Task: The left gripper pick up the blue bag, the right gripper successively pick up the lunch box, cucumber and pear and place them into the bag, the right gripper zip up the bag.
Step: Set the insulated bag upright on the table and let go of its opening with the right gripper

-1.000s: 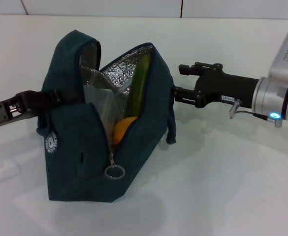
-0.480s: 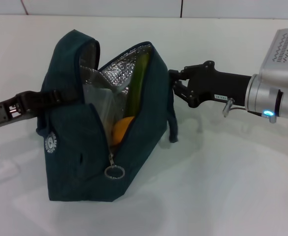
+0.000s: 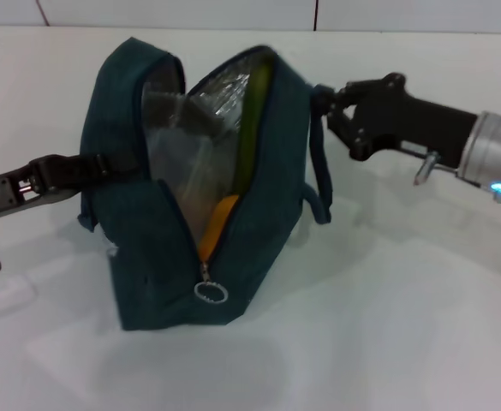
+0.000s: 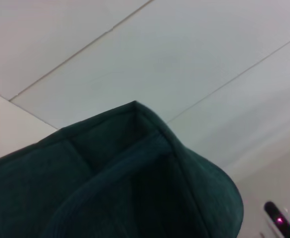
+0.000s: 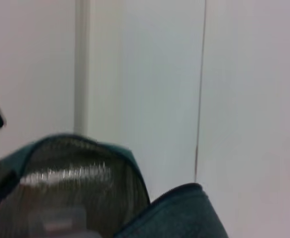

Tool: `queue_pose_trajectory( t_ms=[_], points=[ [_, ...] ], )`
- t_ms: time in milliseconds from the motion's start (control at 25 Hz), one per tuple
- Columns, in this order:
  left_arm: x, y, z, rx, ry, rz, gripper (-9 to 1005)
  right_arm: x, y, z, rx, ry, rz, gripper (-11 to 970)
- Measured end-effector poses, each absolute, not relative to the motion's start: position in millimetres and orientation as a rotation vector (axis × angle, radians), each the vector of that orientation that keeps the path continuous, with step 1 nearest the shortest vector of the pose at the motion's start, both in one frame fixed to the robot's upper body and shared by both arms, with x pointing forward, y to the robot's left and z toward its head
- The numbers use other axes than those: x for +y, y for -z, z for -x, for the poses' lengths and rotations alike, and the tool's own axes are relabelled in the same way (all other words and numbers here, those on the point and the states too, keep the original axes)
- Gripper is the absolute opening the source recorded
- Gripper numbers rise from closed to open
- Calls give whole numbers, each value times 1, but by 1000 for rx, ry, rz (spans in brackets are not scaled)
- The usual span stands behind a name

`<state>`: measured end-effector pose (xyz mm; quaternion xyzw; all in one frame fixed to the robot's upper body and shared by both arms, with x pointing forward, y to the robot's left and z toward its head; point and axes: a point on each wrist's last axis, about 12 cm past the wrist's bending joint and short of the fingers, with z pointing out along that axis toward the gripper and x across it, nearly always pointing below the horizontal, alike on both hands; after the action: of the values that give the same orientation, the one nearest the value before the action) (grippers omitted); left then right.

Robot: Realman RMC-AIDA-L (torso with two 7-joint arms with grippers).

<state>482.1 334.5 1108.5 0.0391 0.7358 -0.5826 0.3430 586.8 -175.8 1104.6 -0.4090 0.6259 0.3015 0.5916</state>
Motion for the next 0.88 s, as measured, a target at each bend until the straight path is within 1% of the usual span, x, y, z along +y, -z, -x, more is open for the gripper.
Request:
queue_pose_trajectory(
  t_ms=[160, 360, 560, 720, 880],
  points=[
    [330, -1110, -484, 1907, 1532, -122, 36, -188, -1118, -580, 1379, -709, 916, 54],
    [305, -1106, -495, 1884, 1641, -183, 36, -219, -1129, -561, 1299, -714, 848, 64],
    [282, -1099, -499, 1851, 1712, -252, 37, -247, -1126, -547, 1348, -677, 839, 75],
    [268, -1092, -497, 1830, 1742, -300, 37, -262, -1121, -538, 1380, -694, 854, 83],
    [252, -1087, -502, 1829, 1755, -332, 37, -274, -1119, -530, 1394, -688, 836, 91]
  ],
)
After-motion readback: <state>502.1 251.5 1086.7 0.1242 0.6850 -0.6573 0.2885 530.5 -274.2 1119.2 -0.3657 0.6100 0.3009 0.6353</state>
